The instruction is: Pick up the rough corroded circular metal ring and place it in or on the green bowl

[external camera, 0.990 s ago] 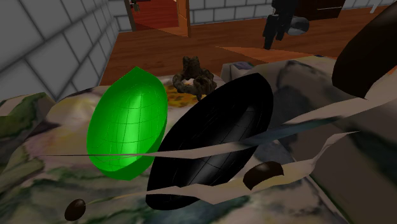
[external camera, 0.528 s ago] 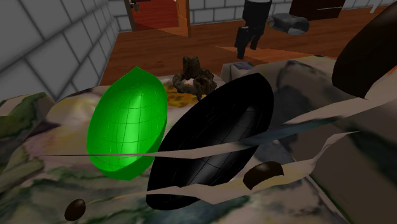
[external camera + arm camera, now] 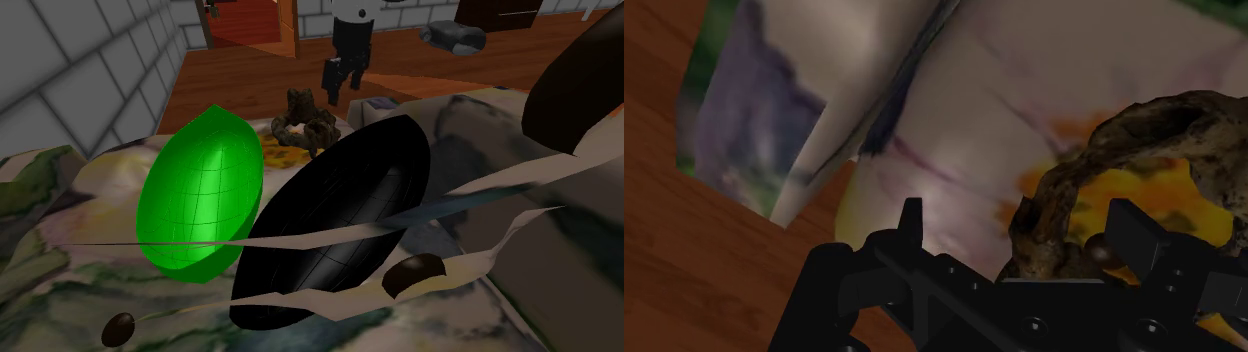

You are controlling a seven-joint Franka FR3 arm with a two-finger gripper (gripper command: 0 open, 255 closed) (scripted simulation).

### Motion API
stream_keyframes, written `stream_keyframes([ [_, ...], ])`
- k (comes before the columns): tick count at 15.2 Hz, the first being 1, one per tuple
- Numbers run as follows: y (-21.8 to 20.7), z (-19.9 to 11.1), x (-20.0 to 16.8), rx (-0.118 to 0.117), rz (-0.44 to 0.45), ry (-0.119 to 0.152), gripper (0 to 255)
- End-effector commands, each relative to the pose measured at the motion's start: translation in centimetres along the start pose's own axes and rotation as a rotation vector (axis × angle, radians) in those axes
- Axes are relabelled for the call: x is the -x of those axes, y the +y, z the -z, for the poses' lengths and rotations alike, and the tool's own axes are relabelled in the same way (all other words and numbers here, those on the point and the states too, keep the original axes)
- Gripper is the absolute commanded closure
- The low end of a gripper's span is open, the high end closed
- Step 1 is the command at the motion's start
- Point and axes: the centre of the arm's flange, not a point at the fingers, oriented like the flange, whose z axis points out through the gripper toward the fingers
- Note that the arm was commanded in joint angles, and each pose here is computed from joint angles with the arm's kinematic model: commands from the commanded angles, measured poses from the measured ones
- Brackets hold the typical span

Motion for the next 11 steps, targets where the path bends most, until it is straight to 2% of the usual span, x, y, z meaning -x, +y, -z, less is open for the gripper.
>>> stream_keyframes([
  [1, -1.8, -0.7, -2.0, -0.007, 0.010, 0.008, 0],
  [11, -2.6, -5.0, -2.8, -0.009, 0.015, 0.011, 0],
])
